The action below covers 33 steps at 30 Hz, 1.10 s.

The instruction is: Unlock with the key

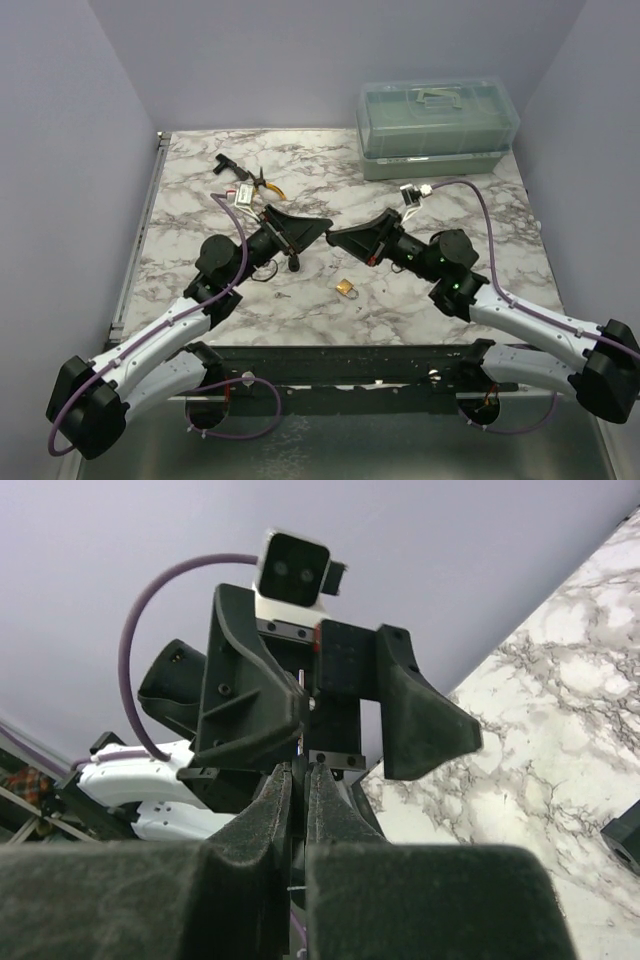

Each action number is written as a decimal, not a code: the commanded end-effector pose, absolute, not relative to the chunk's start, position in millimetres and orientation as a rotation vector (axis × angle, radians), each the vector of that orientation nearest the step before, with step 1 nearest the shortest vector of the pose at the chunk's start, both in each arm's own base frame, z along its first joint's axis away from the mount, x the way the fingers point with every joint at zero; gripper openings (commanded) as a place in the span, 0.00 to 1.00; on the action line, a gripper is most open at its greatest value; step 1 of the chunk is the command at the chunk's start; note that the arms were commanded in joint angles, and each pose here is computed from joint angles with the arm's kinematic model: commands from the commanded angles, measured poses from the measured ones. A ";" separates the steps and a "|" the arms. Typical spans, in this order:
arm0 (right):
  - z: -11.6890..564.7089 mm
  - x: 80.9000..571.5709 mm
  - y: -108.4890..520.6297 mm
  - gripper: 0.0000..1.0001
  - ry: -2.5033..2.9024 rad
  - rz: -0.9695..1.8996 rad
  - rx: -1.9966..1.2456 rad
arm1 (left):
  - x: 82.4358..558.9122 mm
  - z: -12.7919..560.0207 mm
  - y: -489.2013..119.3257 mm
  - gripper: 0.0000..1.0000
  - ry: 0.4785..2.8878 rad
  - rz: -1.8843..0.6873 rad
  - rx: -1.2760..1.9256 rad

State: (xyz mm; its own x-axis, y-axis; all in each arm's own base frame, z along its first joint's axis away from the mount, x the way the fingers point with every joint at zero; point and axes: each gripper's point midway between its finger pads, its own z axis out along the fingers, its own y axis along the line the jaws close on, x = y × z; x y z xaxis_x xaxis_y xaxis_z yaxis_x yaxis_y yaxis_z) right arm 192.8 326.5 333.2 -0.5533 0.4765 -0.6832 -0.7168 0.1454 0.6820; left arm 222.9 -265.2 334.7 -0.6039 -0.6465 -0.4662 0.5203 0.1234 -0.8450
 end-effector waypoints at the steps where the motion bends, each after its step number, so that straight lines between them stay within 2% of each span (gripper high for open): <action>1: 340.8 200.5 316.4 0.01 1.483 1.501 -0.209 | 231.1 313.7 -257.3 0.85 1.587 -1.514 -0.161; 5: 319.7 210.4 302.3 0.01 1.580 1.366 -0.156 | 239.7 293.4 -243.4 0.86 1.721 -1.312 -0.183; 11: 276.8 225.2 270.5 0.01 1.732 1.087 -0.104 | 254.8 235.9 -203.8 0.85 2.014 -0.852 -0.240; 16: 254.5 226.9 246.1 0.01 1.802 0.927 -0.094 | 260.5 199.3 -185.8 0.84 2.166 -0.614 -0.238; 18: 246.7 226.8 238.8 0.01 1.833 0.875 -0.097 | 263.5 186.1 -185.0 0.81 2.229 -0.546 -0.223; 23: 230.0 223.4 228.3 0.01 1.892 0.803 -0.114 | 273.3 149.9 -187.1 0.66 2.379 -0.389 -0.164; 33: 216.4 217.2 214.3 0.01 1.924 0.757 -0.101 | 286.5 105.6 -181.4 0.66 2.484 -0.197 -0.145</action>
State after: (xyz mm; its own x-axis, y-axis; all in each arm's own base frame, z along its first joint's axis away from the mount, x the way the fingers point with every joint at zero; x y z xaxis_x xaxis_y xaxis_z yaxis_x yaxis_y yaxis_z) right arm 217.1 225.4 230.5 -0.4730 0.2842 -0.8340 -0.4219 0.7579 0.4976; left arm 274.5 -189.6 102.5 -0.8064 -0.1791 -0.5637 -0.0461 0.9692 -0.2419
